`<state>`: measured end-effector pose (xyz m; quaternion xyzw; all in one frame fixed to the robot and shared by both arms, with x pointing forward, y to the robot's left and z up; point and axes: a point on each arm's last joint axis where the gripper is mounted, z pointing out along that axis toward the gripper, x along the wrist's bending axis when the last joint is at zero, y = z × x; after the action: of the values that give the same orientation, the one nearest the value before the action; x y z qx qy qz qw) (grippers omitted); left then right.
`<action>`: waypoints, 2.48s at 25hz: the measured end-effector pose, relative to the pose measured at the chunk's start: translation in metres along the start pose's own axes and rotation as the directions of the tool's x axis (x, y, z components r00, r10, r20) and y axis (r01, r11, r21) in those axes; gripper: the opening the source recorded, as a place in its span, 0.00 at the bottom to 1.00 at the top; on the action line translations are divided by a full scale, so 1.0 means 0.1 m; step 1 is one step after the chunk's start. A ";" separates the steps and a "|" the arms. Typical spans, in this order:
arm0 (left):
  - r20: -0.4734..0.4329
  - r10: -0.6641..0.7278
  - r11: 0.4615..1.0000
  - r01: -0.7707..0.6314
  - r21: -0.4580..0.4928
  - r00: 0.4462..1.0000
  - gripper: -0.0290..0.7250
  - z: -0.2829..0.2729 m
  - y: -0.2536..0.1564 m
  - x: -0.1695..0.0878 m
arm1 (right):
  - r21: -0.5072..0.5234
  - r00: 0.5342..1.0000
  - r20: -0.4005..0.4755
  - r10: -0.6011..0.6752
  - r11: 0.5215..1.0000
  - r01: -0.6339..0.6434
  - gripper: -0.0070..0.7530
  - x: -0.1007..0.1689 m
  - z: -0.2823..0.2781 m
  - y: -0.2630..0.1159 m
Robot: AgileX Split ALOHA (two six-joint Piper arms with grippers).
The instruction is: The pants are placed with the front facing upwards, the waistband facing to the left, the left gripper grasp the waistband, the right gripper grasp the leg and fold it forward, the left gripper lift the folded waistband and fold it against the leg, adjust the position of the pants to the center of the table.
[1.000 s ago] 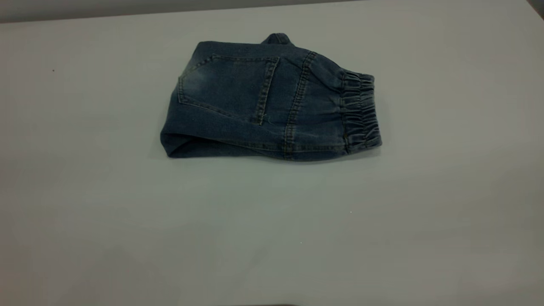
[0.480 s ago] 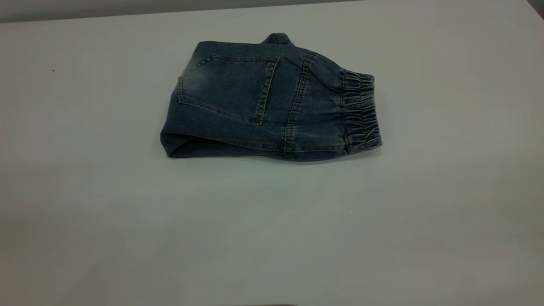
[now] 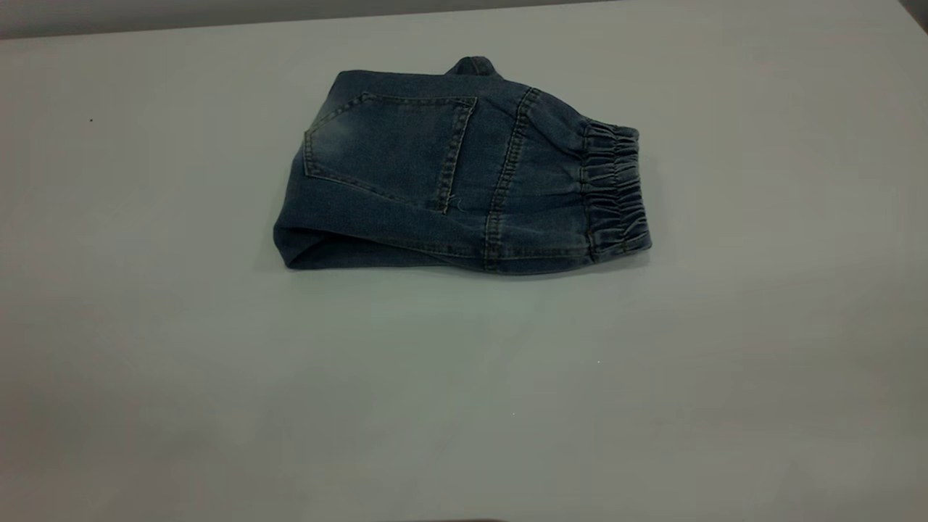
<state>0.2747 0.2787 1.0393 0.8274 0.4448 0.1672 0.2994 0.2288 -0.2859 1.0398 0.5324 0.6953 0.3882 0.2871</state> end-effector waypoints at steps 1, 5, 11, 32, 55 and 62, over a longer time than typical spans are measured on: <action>0.000 -0.002 1.000 0.002 0.000 1.000 0.74 0.00 0.00 0.00 | 0.000 1.000 0.000 0.000 1.000 0.000 0.73 0.00 0.00 0.00; 0.000 -0.002 1.000 0.002 -0.001 1.000 0.74 0.00 0.00 0.00 | 0.000 1.000 0.000 0.000 1.000 0.000 0.73 0.00 0.00 0.00; 0.000 -0.003 1.000 0.003 -0.001 1.000 0.74 0.00 0.00 0.00 | -0.001 1.000 0.000 0.000 1.000 0.000 0.73 0.00 0.00 0.00; -0.330 -0.396 0.888 0.266 -0.375 0.857 0.74 -0.36 -0.35 -0.06 | -0.004 0.997 0.069 0.047 0.999 -0.046 0.73 0.01 0.01 0.01; -0.333 -0.397 0.888 0.266 -0.375 0.855 0.74 -0.36 -0.35 -0.06 | -0.009 0.988 0.130 0.083 0.997 -0.083 0.73 0.01 0.02 0.01; -0.334 -0.396 0.889 0.265 -0.374 0.856 0.74 -0.36 -0.35 -0.06 | -0.012 0.969 0.207 0.132 0.991 -0.132 0.73 -0.06 0.01 0.00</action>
<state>0.2294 0.3011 1.0441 0.6265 0.6012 0.3471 0.3543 0.2314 -0.2915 1.0392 0.6154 0.6249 0.3481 0.3311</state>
